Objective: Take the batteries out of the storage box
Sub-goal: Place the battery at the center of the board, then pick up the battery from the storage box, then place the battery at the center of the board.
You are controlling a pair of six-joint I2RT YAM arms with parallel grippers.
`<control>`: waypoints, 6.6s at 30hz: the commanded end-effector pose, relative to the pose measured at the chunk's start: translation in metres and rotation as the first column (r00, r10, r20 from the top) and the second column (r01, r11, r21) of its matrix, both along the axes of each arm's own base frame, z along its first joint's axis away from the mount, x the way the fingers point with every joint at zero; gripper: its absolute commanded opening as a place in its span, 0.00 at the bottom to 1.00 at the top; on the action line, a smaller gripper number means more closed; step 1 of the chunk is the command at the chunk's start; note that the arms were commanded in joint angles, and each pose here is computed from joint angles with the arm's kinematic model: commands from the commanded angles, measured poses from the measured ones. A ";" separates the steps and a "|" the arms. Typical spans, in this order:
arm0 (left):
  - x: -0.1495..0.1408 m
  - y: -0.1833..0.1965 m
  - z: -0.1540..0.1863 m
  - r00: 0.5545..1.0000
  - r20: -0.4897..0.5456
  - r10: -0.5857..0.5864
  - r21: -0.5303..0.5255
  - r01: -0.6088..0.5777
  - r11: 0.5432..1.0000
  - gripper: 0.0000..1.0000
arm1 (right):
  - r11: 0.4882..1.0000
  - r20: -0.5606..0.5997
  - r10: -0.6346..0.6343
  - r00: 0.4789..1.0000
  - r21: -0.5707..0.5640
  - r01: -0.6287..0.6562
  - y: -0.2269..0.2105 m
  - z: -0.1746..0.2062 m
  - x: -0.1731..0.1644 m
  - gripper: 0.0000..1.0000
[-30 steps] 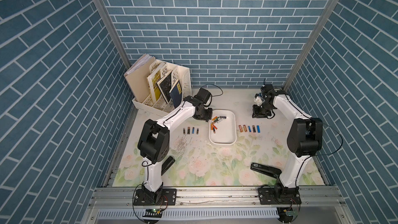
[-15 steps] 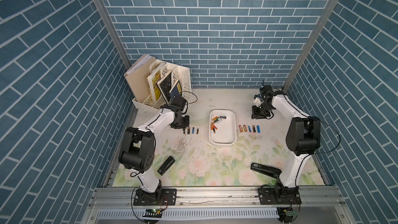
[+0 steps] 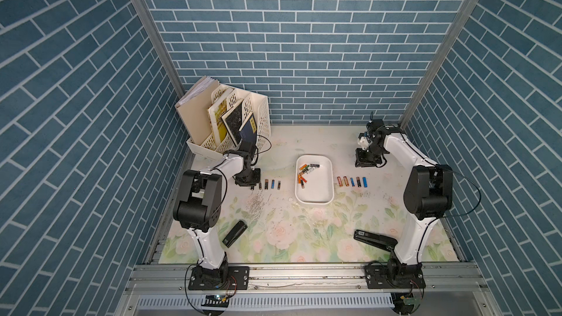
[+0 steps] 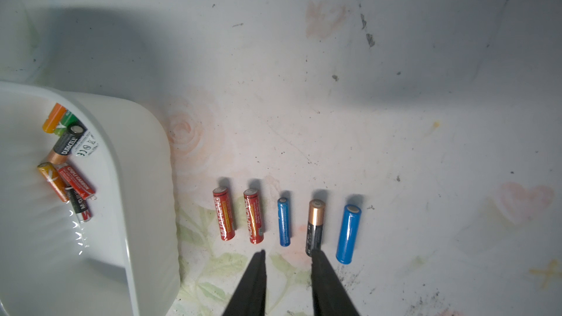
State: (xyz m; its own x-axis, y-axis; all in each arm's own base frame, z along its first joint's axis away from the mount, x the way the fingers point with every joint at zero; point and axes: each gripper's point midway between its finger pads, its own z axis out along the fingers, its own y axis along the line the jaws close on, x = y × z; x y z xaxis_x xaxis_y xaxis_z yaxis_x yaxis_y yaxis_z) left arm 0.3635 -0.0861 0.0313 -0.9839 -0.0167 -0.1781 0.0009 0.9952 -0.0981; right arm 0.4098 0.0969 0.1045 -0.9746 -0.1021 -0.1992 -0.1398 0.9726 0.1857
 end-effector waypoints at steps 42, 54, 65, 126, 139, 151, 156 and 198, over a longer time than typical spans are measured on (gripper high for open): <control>0.019 0.002 0.016 0.999 0.039 -0.001 0.003 0.001 1.000 0.33 | 1.000 0.015 0.000 1.000 -0.014 0.000 0.008 0.022 -0.001 0.29; 0.028 0.000 0.057 0.994 0.108 0.017 -0.017 -0.015 1.000 0.34 | 0.986 0.103 0.152 0.983 0.047 -0.157 0.127 0.066 -0.011 0.30; 0.019 -0.004 0.058 0.994 0.109 0.024 -0.054 -0.018 0.998 0.35 | 0.987 0.102 0.131 0.986 0.079 -0.139 0.197 0.002 -0.004 0.31; 0.012 -0.013 0.059 0.995 0.102 0.000 -0.072 0.007 0.997 0.34 | 0.975 -0.032 0.191 0.981 -0.111 -0.193 0.193 -0.087 -0.015 0.18; 0.014 -0.017 0.064 0.994 0.113 0.002 -0.078 0.007 0.997 0.34 | 0.980 0.049 0.198 0.979 -0.036 -0.196 0.199 -0.031 -0.013 0.14; 0.014 -0.021 0.062 0.994 0.113 -0.003 -0.085 0.013 0.996 0.34 | 0.990 0.150 0.128 0.980 0.042 -0.135 0.160 0.055 -0.011 0.14; 0.015 -0.023 0.062 0.994 0.113 -0.007 -0.091 0.017 0.996 0.34 | 0.997 0.174 0.047 0.984 0.048 -0.056 0.114 0.075 -0.010 0.13; 0.019 -0.030 0.063 0.994 0.106 -0.014 -0.091 0.023 0.996 0.34 | 0.979 -0.017 -0.143 0.990 -0.147 0.139 -0.078 -0.064 -0.026 0.14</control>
